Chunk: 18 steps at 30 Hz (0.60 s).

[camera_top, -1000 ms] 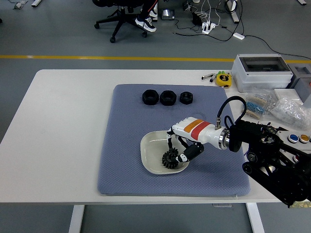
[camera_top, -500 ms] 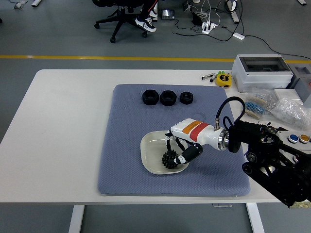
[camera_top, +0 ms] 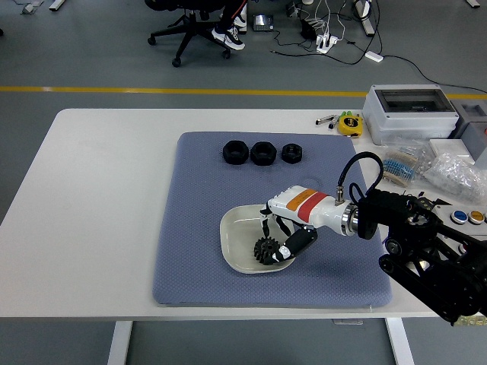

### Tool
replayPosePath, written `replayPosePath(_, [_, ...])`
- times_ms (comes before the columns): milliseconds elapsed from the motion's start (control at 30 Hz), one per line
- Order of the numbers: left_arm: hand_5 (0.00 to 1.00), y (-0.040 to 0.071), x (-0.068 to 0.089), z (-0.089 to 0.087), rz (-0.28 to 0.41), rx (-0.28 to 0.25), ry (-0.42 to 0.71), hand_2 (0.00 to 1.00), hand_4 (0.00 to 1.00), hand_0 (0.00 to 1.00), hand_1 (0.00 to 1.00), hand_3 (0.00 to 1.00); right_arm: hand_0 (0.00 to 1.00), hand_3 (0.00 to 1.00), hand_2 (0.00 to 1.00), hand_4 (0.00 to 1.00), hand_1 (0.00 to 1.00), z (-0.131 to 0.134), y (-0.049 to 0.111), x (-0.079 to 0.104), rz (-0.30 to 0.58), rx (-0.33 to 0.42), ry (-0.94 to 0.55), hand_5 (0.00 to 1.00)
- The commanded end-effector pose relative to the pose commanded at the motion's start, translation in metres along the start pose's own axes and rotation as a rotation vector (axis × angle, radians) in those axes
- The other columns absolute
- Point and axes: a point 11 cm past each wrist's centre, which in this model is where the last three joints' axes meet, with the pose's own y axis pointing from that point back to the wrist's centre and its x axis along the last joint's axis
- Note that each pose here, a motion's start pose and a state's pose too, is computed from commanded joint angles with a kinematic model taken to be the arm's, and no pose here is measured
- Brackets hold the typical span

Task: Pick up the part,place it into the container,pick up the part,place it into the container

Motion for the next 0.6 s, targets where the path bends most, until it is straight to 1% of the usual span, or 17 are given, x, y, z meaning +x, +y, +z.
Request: replayPosePath(600, [0.620, 0.0001, -0.0004, -0.0008, -0.001, 0.002, -0.002, 0.820, 0.735, 0.747, 0.743, 0.631, 0.121, 0.444, 0.251, 0.998, 0.106, 0.0060, -0.0027, -0.0059, 0.015, -0.026, -0.016, 0.469])
